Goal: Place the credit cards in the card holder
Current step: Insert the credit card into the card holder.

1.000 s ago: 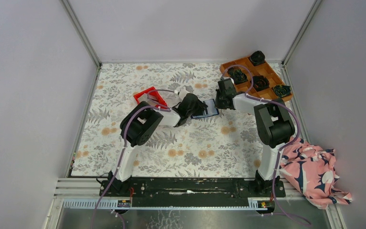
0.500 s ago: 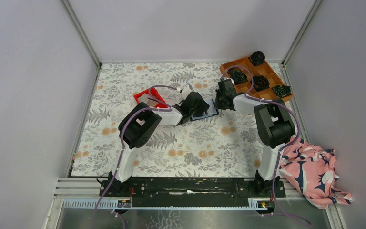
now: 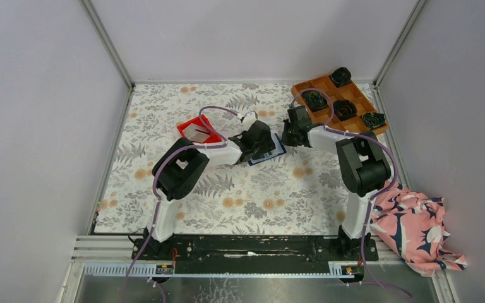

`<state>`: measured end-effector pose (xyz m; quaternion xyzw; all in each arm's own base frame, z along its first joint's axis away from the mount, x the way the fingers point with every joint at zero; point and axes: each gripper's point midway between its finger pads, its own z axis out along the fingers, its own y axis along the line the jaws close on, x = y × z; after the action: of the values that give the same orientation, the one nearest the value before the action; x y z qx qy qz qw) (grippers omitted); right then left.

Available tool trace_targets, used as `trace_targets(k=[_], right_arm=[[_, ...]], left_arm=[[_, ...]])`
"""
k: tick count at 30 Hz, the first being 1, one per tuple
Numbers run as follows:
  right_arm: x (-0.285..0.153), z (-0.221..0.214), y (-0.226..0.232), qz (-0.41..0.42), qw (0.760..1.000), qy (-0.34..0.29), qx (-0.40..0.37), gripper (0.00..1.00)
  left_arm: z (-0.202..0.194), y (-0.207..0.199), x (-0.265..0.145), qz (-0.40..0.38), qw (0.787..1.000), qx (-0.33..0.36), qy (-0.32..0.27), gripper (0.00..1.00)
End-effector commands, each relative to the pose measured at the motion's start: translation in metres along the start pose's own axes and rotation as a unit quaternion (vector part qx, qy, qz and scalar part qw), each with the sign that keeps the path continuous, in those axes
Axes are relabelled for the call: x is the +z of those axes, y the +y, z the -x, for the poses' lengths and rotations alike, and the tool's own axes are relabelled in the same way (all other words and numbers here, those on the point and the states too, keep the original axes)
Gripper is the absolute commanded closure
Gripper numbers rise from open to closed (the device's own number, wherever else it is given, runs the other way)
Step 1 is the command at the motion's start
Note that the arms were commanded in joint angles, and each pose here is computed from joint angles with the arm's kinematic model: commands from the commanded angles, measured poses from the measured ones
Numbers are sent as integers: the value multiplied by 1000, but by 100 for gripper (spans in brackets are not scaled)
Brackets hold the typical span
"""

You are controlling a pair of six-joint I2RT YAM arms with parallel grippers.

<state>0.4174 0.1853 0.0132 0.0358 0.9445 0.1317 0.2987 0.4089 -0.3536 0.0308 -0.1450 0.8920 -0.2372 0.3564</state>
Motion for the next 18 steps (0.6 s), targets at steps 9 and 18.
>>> trace_targets(k=[9, 18], right_arm=[[-7, -42, -7, -5, 998, 62, -2, 100], [-12, -43, -7, -2, 998, 59, -1, 100]], left_arm=[[-10, 27, 10, 49, 998, 28, 12, 65], [-1, 14, 11, 37, 999, 19, 8, 83]])
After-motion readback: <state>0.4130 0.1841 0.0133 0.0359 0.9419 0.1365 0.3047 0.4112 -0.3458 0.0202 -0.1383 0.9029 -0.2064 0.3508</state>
